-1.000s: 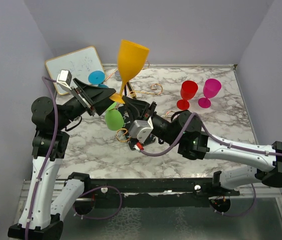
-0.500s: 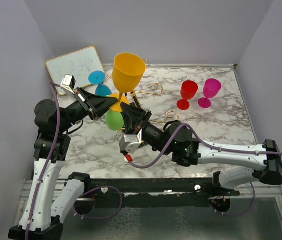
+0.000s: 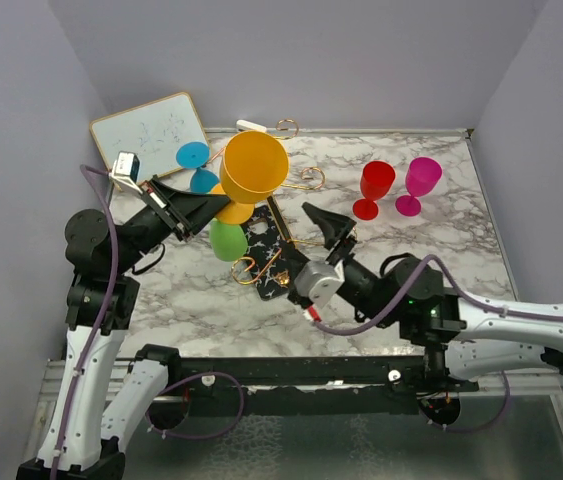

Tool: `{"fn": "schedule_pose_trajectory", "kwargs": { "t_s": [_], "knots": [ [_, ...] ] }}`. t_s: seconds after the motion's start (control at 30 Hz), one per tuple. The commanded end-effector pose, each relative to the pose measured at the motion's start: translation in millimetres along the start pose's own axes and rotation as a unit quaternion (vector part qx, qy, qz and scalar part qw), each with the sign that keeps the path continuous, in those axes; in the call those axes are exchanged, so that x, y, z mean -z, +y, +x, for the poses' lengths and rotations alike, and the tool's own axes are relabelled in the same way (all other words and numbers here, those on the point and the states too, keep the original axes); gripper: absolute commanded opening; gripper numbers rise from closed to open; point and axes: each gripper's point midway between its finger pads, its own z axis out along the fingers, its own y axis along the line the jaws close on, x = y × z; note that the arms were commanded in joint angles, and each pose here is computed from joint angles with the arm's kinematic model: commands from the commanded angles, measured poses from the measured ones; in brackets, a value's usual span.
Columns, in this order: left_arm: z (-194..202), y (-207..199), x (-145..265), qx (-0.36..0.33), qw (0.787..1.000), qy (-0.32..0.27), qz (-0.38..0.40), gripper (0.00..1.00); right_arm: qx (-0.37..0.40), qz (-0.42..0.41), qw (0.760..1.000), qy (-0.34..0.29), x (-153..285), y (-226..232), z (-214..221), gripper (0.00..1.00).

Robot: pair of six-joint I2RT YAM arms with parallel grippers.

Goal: Take the wine glass off the wine glass rack

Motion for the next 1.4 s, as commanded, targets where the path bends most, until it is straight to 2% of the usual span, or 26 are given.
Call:
{"fn": "schedule_pose_trajectory", "kwargs": {
  "t_s": [0.0, 0.03, 0.07, 0.13, 0.17, 0.2, 0.3, 0.37, 0.47, 0.53, 0.63, 0.7, 0.77, 0.8, 0.87, 0.93, 1.03, 1.37],
  "knots": [
    [-14, -23, 8, -0.082, 0.995, -0.056, 0.03, 0.0, -0.119, 0.017, 0.991, 0.053, 35, -30, 12, 0.68],
    [-15, -23, 10, -0.097, 0.993, -0.063, 0.029, 0.0, -0.138, 0.023, 0.989, 0.054, 39, -37, 11, 0.61],
    [-15, -22, 12, -0.111, 0.991, -0.069, 0.025, 0.0, -0.159, 0.034, 0.985, 0.056, 41, -47, 8, 0.48],
    [-17, -17, 18, -0.137, 0.987, -0.083, 0.012, 0.0, -0.198, 0.066, 0.974, 0.088, 42, -63, 12, 0.14],
    [-17, -14, 21, -0.148, 0.985, -0.089, 0.004, 0.0, -0.208, 0.088, 0.968, 0.112, 40, -71, 15, 0.03],
    [-17, -11, 24, -0.157, 0.983, -0.096, -0.004, 0.0, -0.207, 0.102, 0.963, 0.136, 39, -75, 20, 0.01],
    [-16, -4, 35, -0.175, 0.978, -0.112, -0.02, 0.0, -0.204, 0.122, 0.951, 0.196, 25, -87, 28, 0.01],
    [-15, -2, 43, -0.186, 0.974, -0.123, -0.032, 0.0, -0.244, 0.143, 0.933, 0.221, 15, -108, 40, 0.01],
    [-15, 0, 51, -0.204, 0.969, -0.131, -0.051, 0.0, -0.326, 0.165, 0.905, 0.219, 1, -153, 57, 0.01],
    [-14, 1, 55, -0.215, 0.966, -0.13, -0.062, 0.0, -0.37, 0.147, 0.889, 0.227, -7, -167, 66, 0.01],
    [-15, 4, 57, -0.233, 0.961, -0.125, -0.082, 0.0, -0.445, 0.039, 0.869, 0.214, -25, -146, 48, 0.02],
    [-17, 8, 59, -0.242, 0.957, -0.121, -0.103, 0.0, -0.492, -0.051, 0.852, 0.173, -28, -127, 13, 0.15],
    [-19, 8, 61, -0.254, 0.953, -0.122, -0.115, 0.0, -0.528, -0.114, 0.832, 0.127, -21, -117, -18, 0.37],
    [-19, 7, 62, -0.259, 0.951, -0.122, -0.116, 0.0, -0.542, -0.139, 0.822, 0.105, -16, -113, -32, 0.44],
    [-19, 5, 62, -0.265, 0.95, -0.121, -0.116, 0.0, -0.557, -0.175, 0.809, 0.065, -6, -109, -52, 0.51],
    [-19, 5, 61, -0.267, 0.95, -0.119, -0.114, 0.0, -0.567, -0.213, 0.794, 0.044, 0, -100, -66, 0.52],
    [-19, 6, 60, -0.268, 0.95, -0.116, -0.112, 0.0, -0.577, -0.266, 0.771, 0.046, 5, -83, -73, 0.52],
    [-18, 4, 57, -0.266, 0.952, -0.111, -0.106, 0.0, -0.589, -0.264, 0.761, 0.07, -8, -66, -58, 0.49]
  ]
}}
